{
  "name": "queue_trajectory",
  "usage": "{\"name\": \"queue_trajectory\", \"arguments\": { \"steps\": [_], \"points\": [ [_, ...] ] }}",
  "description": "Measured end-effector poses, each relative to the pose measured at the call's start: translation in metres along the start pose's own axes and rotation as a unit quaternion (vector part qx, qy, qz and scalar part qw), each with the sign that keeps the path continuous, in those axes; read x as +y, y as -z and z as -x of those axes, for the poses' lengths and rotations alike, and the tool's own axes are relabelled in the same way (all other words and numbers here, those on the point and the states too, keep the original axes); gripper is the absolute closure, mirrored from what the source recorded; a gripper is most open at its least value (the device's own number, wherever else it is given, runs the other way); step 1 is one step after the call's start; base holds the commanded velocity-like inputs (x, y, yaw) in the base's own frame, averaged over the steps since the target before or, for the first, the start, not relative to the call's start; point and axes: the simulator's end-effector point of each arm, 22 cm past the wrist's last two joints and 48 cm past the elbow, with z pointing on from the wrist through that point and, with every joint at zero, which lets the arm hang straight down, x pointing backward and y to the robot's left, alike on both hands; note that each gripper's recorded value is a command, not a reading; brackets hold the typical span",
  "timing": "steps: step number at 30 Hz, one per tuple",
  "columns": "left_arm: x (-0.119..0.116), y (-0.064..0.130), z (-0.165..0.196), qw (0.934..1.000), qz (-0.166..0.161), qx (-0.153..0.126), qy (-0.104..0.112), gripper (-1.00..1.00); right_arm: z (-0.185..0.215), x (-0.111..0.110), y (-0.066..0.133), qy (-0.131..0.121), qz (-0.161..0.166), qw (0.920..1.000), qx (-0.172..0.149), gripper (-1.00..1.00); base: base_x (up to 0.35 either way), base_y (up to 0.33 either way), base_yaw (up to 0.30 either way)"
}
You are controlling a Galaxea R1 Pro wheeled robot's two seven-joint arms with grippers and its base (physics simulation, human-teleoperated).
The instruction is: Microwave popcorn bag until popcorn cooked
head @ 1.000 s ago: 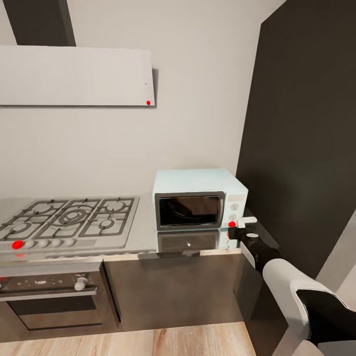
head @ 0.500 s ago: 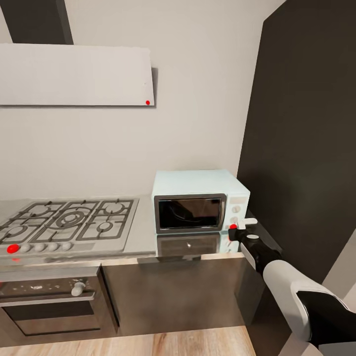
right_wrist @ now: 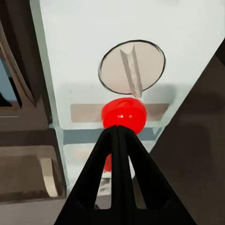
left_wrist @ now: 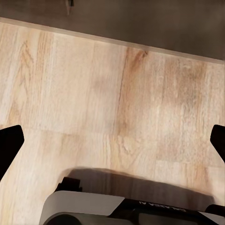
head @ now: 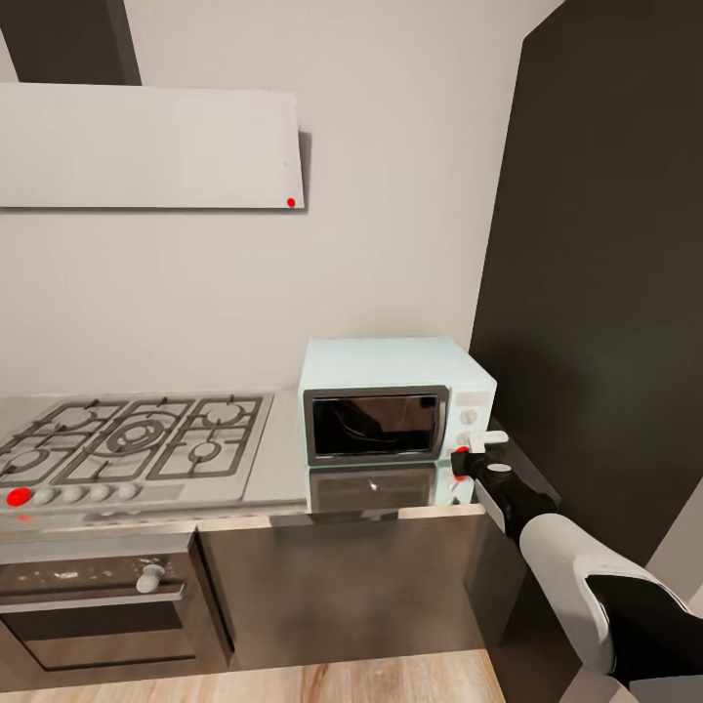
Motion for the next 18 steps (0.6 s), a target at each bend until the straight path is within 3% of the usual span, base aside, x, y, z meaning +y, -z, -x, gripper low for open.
{"name": "queue_trajectory", "arguments": {
  "steps": [18],
  "points": [
    [0.0000,0.0000,-0.0001,1.0000,0.000,0.000,0.000,-1.00,-0.0049,-0.0013,0.0002,0.001,-0.001,1.0000,0.003,1.00,0.036,0.000,0.000]
  ]
}}
